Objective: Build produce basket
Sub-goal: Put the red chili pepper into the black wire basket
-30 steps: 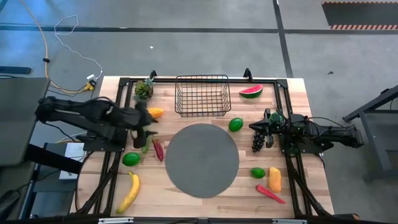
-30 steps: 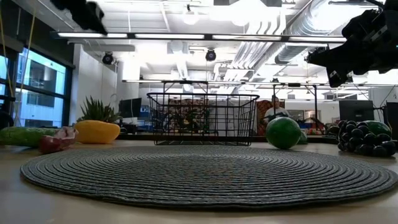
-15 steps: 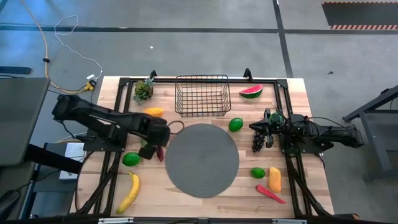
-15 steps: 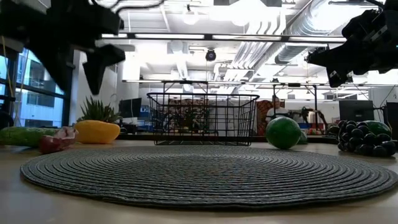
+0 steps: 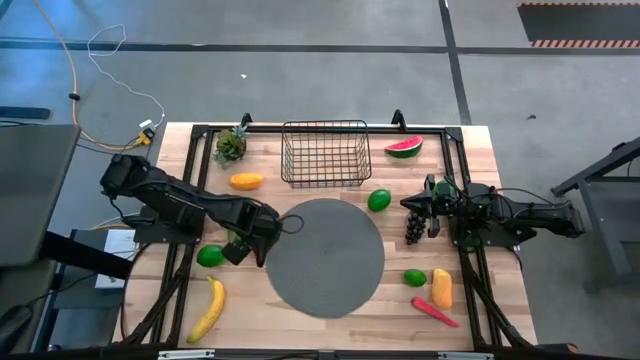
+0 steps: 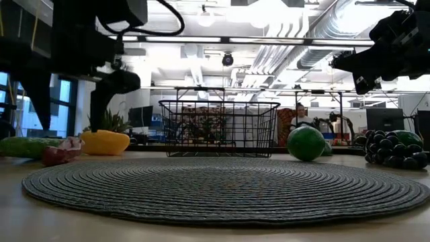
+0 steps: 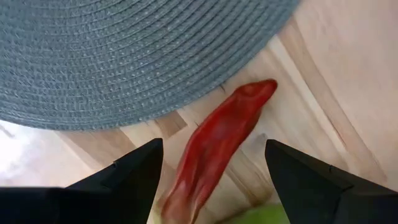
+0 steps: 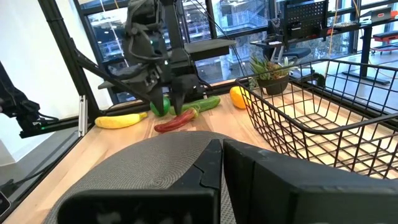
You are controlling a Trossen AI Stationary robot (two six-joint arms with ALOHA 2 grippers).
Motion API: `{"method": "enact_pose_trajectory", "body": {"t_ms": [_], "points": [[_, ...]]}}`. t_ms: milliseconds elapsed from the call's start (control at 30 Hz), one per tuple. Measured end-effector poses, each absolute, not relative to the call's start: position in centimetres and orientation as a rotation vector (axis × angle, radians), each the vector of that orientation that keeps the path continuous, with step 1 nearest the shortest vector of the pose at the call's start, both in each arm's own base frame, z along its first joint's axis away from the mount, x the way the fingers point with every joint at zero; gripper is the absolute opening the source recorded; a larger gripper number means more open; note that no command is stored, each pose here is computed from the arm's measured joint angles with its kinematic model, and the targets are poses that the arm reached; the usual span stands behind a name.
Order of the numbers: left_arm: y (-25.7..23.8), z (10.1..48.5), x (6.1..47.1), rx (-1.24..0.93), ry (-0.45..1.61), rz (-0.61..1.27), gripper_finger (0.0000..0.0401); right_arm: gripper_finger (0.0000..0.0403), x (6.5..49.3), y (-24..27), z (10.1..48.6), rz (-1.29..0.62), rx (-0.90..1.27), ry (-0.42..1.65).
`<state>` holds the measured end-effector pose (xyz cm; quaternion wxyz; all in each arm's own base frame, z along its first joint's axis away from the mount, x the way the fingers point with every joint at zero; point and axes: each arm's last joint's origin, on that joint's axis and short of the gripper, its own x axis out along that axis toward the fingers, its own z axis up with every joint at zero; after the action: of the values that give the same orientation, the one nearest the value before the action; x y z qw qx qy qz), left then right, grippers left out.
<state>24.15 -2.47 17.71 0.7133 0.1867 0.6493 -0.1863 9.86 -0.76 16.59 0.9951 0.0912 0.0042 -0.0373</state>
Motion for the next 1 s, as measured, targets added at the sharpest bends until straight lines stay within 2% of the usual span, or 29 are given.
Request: {"method": "enact_pose_trajectory", "body": {"t_ms": [300, 433, 1000], "points": [[-2.2, 15.4, 22.2, 0.480, 1.523, -0.472, 0.0274, 0.0000, 9.9, -0.8, 16.6, -0.075, 0.183, 0.009], [-2.1, 14.7, 22.3, 0.521, 1.489, -0.442, 0.0274, 0.0000, 9.9, -0.8, 16.6, -0.075, 0.183, 0.009], [-2.0, 13.2, 21.1, 0.487, 1.498, -0.459, 0.0258, 0.0000, 9.9, -0.8, 16.6, -0.075, 0.183, 0.009]]}}
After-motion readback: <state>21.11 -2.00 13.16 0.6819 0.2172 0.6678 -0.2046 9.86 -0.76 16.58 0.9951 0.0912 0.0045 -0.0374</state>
